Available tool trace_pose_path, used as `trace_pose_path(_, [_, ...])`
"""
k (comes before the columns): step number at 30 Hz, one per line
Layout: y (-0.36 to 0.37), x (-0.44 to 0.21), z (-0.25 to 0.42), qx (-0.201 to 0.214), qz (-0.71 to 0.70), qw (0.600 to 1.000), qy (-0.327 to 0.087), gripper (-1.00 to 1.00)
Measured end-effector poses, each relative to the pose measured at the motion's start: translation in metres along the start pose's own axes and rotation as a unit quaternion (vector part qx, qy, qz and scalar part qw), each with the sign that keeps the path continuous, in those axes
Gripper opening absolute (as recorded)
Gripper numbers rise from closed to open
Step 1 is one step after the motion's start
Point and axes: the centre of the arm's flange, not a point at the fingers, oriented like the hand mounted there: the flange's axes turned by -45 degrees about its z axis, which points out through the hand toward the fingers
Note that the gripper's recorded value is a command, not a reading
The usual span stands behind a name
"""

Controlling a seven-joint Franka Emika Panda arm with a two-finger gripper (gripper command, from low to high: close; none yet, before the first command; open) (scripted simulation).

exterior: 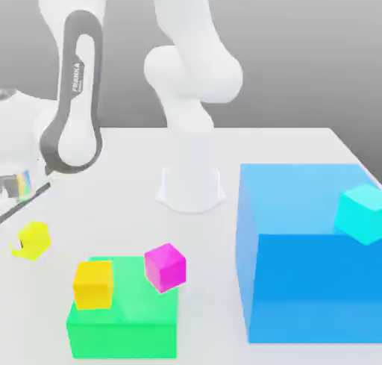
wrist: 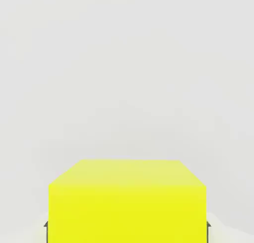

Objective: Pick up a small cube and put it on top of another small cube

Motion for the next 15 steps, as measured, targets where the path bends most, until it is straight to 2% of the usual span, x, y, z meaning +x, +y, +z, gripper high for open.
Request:
trace_pose_path(4, [-0.063,-0.088,-0.052,0.003,-0.098,0.995,-0.005,-1.0])
trace_pose_path(8, [-0.096,-0.177,-0.107,0.0,-0.175,0.984,-0.002,-1.0])
trace_pose_path(12, [-0.102,-0.202,-0.085,-0.002,-0.193,0.981,0.002,-1.0])
trace_pose_path(13, [-0.102,-0.202,-0.071,-0.002,-0.193,0.981,0.002,1.0])
trace_pose_path(15, [-0.102,-0.203,-0.071,-0.002,-0.194,0.981,0.002,1.0])
